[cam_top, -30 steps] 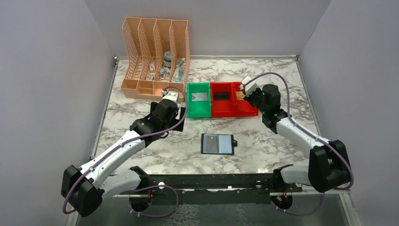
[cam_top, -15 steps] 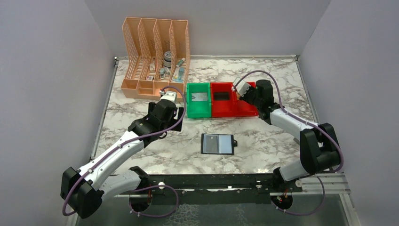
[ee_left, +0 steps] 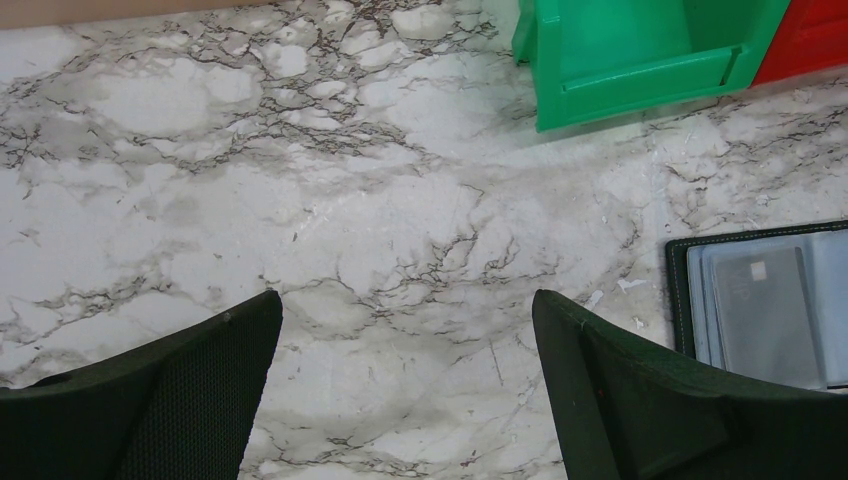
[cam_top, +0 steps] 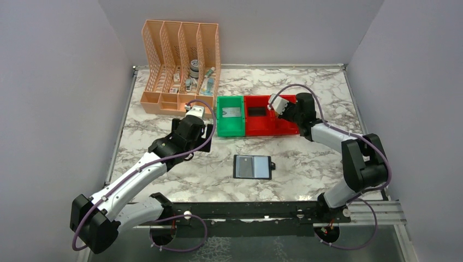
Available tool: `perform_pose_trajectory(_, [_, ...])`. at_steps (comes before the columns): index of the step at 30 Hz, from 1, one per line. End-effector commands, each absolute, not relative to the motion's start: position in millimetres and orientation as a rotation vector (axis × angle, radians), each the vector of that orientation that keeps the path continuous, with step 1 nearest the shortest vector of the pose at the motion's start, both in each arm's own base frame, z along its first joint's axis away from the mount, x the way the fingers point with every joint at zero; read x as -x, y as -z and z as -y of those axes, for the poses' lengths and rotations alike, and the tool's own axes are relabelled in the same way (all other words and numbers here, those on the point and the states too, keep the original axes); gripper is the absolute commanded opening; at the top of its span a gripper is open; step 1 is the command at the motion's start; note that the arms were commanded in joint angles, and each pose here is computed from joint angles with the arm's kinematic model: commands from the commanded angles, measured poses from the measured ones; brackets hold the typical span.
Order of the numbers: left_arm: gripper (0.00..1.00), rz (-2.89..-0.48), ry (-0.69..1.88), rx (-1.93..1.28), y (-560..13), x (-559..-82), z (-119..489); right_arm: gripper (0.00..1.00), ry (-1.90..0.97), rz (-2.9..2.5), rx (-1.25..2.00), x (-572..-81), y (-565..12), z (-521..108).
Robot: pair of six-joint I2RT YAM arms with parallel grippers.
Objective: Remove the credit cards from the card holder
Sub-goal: Place the credit card in the storage box.
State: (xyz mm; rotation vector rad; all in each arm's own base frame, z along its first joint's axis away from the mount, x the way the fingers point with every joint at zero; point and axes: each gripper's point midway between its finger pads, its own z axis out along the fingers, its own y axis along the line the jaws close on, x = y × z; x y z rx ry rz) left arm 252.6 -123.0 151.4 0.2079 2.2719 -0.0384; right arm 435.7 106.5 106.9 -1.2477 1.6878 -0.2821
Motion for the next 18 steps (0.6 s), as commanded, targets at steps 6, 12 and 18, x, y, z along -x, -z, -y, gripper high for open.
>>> perform_pose_trajectory(6, [0.99,-2.284,0.006,-0.213,-146,-251,117,0.01,0.326,-1.599,1.291,-461,-110,-113])
perform_pose_trajectory(12, [0.99,-2.286,-0.005,-0.215,-145,-251,116,0.01,0.339,-1.592,1.337,-474,-94,-116])
perform_pose_trajectory(18, [0.99,-2.282,-0.022,-0.213,-146,-251,113,0.01,0.335,-1.594,1.36,-477,-83,-113])
